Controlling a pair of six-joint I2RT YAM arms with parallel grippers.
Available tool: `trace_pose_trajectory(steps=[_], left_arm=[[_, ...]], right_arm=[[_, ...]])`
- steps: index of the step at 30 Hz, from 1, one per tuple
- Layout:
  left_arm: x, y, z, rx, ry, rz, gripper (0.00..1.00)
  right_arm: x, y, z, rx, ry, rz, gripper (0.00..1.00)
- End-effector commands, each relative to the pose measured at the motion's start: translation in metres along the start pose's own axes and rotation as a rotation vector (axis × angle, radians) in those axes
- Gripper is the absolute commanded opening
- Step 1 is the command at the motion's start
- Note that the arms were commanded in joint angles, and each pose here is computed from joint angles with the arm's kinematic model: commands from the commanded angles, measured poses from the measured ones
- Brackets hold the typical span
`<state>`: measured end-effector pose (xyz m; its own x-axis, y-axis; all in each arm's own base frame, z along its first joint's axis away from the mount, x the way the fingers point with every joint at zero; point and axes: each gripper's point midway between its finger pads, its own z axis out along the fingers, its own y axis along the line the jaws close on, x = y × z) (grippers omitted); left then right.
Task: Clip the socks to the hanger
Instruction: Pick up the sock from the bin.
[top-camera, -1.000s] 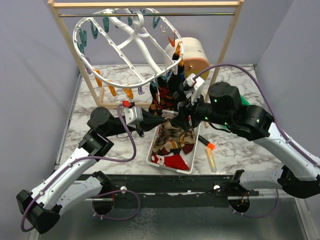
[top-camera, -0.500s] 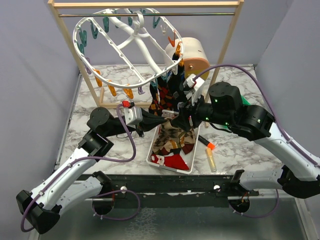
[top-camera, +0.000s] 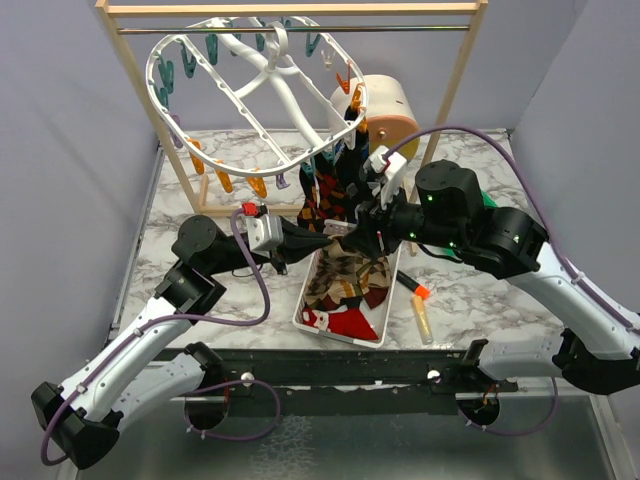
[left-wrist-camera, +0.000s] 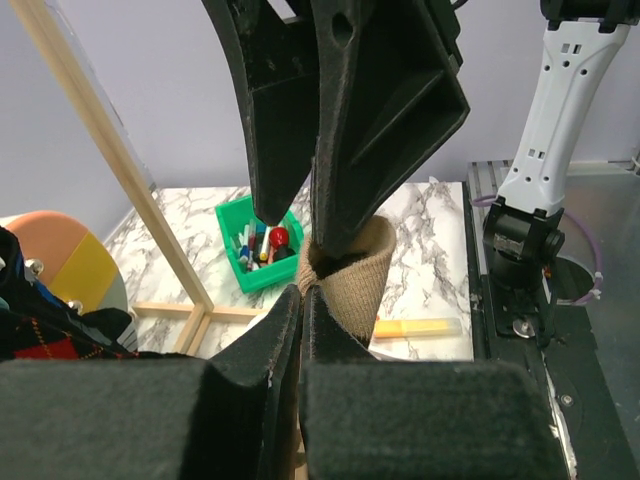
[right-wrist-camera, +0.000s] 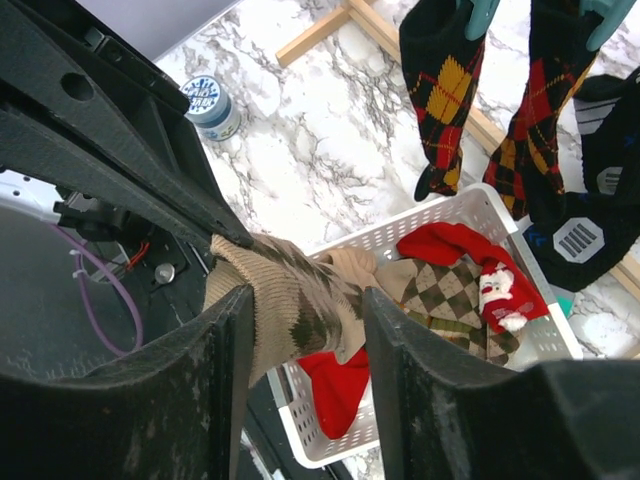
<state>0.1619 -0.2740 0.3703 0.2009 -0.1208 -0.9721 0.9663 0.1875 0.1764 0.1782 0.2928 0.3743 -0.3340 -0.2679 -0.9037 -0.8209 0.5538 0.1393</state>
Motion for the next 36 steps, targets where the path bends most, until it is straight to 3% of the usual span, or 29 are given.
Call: trace_pose_trajectory(steps=[1, 11, 17, 19, 21, 24, 29, 36], left_arm=[[-0.015, -0.002, -0.002, 0.006, -0.035, 0.027, 0.0], [-0.015, -0.001, 0.0, 0.008, -0.032, 0.024, 0.0], [-0.016, 0.003, 0.0, -0.012, -0.032, 0.023, 0.02], [-0.015, 0.008, -0.001, -0.049, -0.031, 0.017, 0.28], [-0.014, 0.01, -0.004, -0.072, -0.03, 0.021, 0.57], [-0.013, 0.013, -0.011, -0.117, -0.027, 0.032, 0.71], [-0.021, 0.015, -0.021, -0.168, -0.039, 0.054, 0.7], [-0.029, 0.01, -0.017, -0.139, -0.056, 0.013, 0.51]], right_arm=[[0.01, 0.001, 0.0, -0.008, 0.055, -0.01, 0.48], [0.02, 0.003, 0.007, -0.016, 0.092, 0.002, 0.41], [0.016, -0.002, 0.007, 0.015, 0.067, 0.015, 0.12], [0.012, -0.004, 0.005, 0.031, 0.047, 0.028, 0.02], [0.007, -0.008, 0.003, 0.062, 0.014, 0.059, 0.0], [-0.001, -0.019, -0.002, 0.141, -0.065, 0.156, 0.0], [-0.018, -0.019, -0.008, 0.151, -0.188, 0.31, 0.0], [-0.035, -0.021, -0.007, 0.162, -0.28, 0.483, 0.0]])
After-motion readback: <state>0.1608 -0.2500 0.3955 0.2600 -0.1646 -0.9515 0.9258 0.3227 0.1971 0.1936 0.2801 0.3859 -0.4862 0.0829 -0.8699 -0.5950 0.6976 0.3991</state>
